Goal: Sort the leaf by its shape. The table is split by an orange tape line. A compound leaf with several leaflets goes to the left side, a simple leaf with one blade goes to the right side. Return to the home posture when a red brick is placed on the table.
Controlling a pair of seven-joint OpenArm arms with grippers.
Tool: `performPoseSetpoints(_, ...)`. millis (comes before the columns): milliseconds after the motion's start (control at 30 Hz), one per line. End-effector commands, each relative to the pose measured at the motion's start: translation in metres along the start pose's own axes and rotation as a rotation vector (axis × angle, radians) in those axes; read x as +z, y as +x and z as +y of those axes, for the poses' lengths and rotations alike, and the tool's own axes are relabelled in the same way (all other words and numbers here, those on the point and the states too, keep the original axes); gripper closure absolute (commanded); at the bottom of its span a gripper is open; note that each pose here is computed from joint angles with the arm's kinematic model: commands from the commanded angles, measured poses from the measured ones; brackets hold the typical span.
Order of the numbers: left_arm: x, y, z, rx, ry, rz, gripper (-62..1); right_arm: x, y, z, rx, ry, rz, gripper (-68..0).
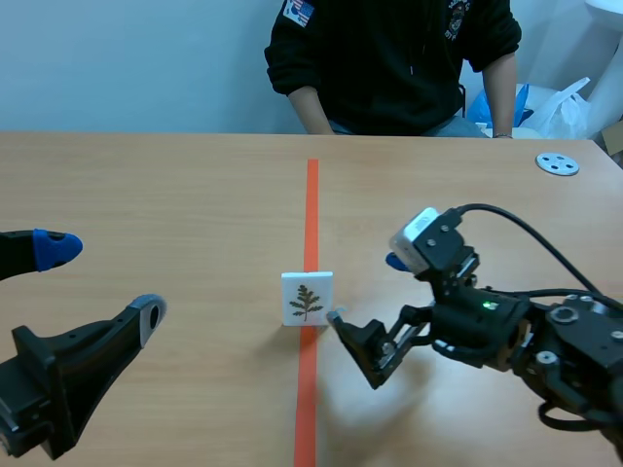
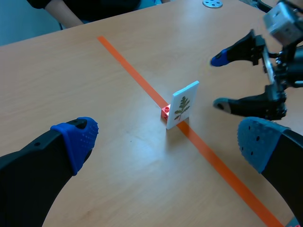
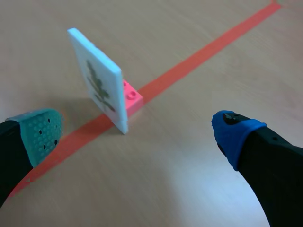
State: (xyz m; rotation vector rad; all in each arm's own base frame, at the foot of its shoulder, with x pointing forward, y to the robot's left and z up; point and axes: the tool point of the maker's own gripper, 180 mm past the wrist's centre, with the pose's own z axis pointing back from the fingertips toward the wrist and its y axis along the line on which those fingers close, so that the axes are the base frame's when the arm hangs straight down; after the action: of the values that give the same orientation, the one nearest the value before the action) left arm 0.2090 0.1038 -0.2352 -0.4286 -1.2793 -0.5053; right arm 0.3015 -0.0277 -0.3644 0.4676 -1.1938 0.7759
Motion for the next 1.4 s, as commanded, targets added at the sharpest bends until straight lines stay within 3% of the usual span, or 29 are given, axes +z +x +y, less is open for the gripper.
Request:
performPoseSetpoints(0, -0.001, 0.007, -0.004, 0.01, -0.006, -0.029, -62.3, -0.009, 0.018, -0.007, 0.025, -0.017, -0.049, -67.9)
performPoseSetpoints(400, -0.001, 0.007, -0.004, 0.01, -0.006, -0.029, -62.3, -0.055, 0.01, 0.039, 0.063, 0.066, -0.027, -67.0)
performPoseSetpoints(667, -0.001, 0.007, -0.004, 0.01, -0.006, -0.029, -62.3, -0.055, 0.008, 0.044, 0.085, 0.073, -0.024, -38.0)
performPoseSetpoints(900, -0.001, 0.007, -0.004, 0.01, -0.006, -0.029, -62.3, -0.054, 0.008, 0.043, 0.088, 0.071, -0.028, -24.2)
performPoseSetpoints(1133, -0.001, 0.007, -0.004, 0.01, -0.006, -0.029, -62.3, -0.054, 0.012, 0.043, 0.087, 0.072, -0.05, -5.0)
performPoseSetpoints(1200, -0.001, 0.007, -0.004, 0.01, -0.006, -0.029, -62.3, -0.054, 0.013, 0.043, 0.087, 0.072, -0.056, -1.5)
performPoseSetpoints(1367, -0.001, 0.007, -0.004, 0.01, -0.006, -0.029, -62.3, -0.051, 0.022, 0.042, 0.104, 0.081, -0.075, -1.5)
